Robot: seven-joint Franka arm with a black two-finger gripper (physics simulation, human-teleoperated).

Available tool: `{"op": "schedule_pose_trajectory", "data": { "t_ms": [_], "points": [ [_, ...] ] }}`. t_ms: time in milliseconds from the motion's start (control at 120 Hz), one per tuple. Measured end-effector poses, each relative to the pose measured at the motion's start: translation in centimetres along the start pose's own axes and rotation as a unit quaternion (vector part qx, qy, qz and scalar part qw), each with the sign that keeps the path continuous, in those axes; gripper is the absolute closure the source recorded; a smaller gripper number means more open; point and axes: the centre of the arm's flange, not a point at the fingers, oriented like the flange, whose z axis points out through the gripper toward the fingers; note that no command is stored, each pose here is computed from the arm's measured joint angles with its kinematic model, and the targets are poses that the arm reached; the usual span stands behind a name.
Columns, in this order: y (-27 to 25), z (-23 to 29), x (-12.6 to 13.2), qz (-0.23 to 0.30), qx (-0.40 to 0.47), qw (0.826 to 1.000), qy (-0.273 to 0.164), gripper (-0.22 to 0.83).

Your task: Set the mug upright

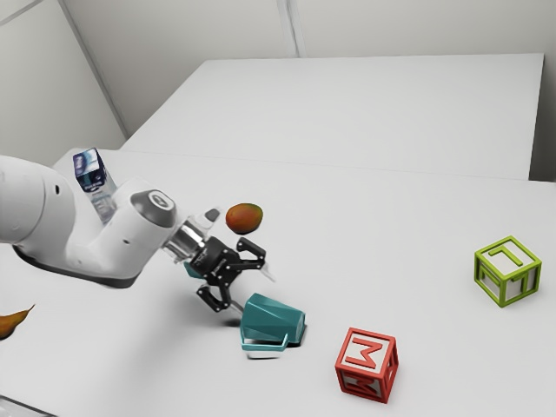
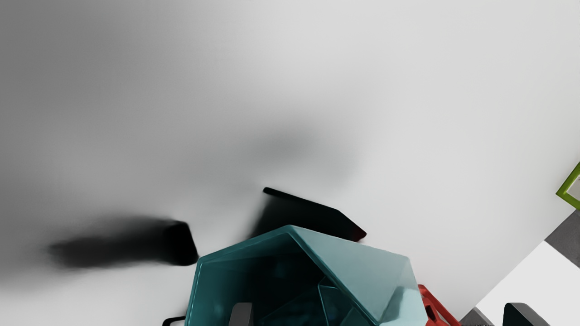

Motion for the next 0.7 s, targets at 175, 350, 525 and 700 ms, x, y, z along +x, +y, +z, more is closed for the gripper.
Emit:
{"op": "schedule_pose_trajectory", "data": {
  "t_ms": [175, 350, 525, 700],
  "points": [
    [0.6, 0.8, -0.4, 0.005, -0.003, 1.0, -0.002, 0.04],
    [1.0, 1.3, -0.7, 0.009, -0.003, 1.0, -0.002, 0.26],
    [1.3, 1.7, -0.8, 0.013, -0.002, 1.0, 0.0, 0.49],
    [1.5, 2.0, -1.0, 0.016, 0.0, 1.0, 0.002, 0.63]
  ]
}}
